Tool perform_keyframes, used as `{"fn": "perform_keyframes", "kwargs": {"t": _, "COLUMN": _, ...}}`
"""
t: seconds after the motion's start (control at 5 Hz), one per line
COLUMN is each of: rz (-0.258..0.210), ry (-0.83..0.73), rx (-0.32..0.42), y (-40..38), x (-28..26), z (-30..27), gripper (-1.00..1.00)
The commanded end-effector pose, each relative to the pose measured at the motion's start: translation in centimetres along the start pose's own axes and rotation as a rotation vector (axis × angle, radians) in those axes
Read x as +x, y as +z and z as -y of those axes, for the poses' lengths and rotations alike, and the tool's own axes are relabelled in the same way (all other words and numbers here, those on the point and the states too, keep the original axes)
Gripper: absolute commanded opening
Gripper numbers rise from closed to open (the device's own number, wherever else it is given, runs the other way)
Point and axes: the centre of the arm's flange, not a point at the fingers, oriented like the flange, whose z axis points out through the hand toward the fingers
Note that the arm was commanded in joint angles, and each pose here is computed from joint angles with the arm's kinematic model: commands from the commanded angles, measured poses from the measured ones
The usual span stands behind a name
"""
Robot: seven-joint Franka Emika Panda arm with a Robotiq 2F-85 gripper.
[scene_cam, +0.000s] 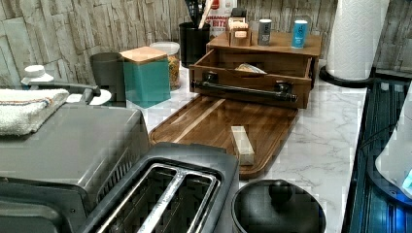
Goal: Close the drawer.
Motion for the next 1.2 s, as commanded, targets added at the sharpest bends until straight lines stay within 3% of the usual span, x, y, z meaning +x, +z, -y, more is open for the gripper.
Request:
{"fn": "perform_keyframes", "kwargs": {"t": 0.2, "rz": 0.009, "ry": 0.001, "rx": -0.006, "y": 0.5, "x": -0.1, "z": -0.1, "gripper": -1.00}}
{"fn": "perform_keyframes", "kwargs": {"t": 0.4, "rz": 0.012, "ry": -0.196, "rx": -0.005, "y": 1.1, "x": -1.3, "z": 0.5, "gripper": -1.00}}
{"fn": "perform_keyframes", "kwargs": {"t": 0.6, "rz": -0.083, "ry": -0.517, "rx": 0.007, "y": 2.6, "x": -4.8, "z": 1.3, "gripper": -1.00}}
{"fn": "perform_keyframes", "kwargs": {"t": 0.8, "rz": -0.085, "ry": -0.721, "rx": 0.036, "y": 4.9, "x": -6.1, "z": 1.6, "gripper": -1.00}}
{"fn": "perform_keyframes", "kwargs": {"t": 1.0, "rz": -0.104, "ry": -0.834, "rx": 0.036, "y": 7.3, "x": -7.6, "z": 1.4, "gripper": -1.00}}
{"fn": "perform_keyframes", "kwargs": {"t": 1.2, "rz": -0.106, "ry": -0.921, "rx": -0.019, "y": 10.1, "x": -7.9, "z": 0.4, "gripper": -1.00}}
